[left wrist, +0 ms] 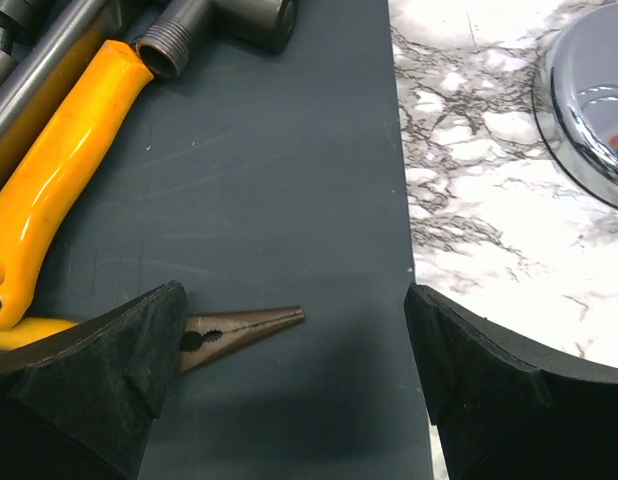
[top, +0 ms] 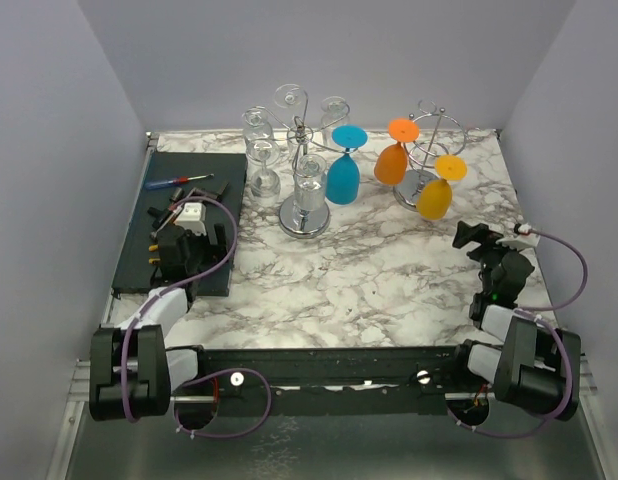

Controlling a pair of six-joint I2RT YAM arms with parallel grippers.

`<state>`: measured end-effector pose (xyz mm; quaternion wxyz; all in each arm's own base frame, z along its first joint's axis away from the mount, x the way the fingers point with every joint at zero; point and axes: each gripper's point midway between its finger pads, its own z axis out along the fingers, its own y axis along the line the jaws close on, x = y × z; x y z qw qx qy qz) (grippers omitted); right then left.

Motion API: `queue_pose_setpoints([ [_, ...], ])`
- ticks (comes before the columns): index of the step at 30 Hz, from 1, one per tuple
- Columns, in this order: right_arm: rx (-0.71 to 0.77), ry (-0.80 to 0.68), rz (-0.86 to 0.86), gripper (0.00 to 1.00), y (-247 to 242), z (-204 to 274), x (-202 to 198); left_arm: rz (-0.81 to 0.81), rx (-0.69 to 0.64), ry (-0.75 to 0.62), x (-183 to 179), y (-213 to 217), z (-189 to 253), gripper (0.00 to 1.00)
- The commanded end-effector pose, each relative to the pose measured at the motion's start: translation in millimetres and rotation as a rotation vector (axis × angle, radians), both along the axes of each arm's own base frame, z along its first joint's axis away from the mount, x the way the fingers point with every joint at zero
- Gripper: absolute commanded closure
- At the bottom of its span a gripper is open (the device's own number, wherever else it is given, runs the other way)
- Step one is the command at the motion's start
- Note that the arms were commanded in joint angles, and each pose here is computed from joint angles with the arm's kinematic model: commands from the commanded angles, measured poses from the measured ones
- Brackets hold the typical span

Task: Place the wine glass upside down on the wine glass rack
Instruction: Reset both arms

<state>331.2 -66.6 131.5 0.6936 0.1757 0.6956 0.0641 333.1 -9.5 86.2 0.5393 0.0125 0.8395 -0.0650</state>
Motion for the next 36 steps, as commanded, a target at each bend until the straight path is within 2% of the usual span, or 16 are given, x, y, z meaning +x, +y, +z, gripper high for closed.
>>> queue_pose_setpoints([
  [1,-0.104,-0.092,-0.019,0.00,-5.8,18.3,1.5,0.028,0.004,-0.116,17.0,6.5,5.6,0.01],
  [5,-0.120,-0.094,0.020,0.00,0.1,14.3,6.6,0.008,0.009,-0.212,17.8,3.4,9.4,0.01],
  [12,-0.152,-0.089,-0.019,0.00,-1.9,3.3,5.7,0.051,0.009,-0.365,24.0,10.1,26.2,0.01],
  [18,-0.175,-0.105,-0.020,0.00,4.9,-8.4,1.3,-0.008,-0.044,-0.372,32.1,-2.6,23.1,0.01],
  [21,-0.197,-0.165,-0.011,0.00,9.3,-1.1,-0.2,-0.069,-0.043,-0.396,33.2,-12.1,16.3,0.01],
  [22,-0.203,-0.140,0.008,0.00,13.2,-9.3,-4.5,-0.061,-0.053,-0.407,36.5,-11.6,17.7,0.01],
  [28,-0.199,-0.108,0.002,0.00,11.6,-17.9,7.7,-0.026,-0.058,-0.318,51.9,-5.2,5.3,0.01],
  [30,-0.175,-0.046,-0.015,0.00,5.4,-26.7,18.9,-0.013,-0.065,-0.276,60.4,-3.2,-0.3,0.01],
  [32,-0.184,0.019,0.052,0.00,11.6,-36.0,37.8,0.005,-0.076,-0.212,71.7,-0.1,-9.4,0.01],
  [34,-0.210,0.072,0.099,0.00,19.8,-43.9,49.6,0.009,-0.073,-0.212,70.7,0.5,-9.0,0.01],
  [36,-0.215,0.061,0.096,0.00,20.9,-42.1,49.6,0.008,-0.070,-0.216,70.0,0.7,-8.3,0.01],
])
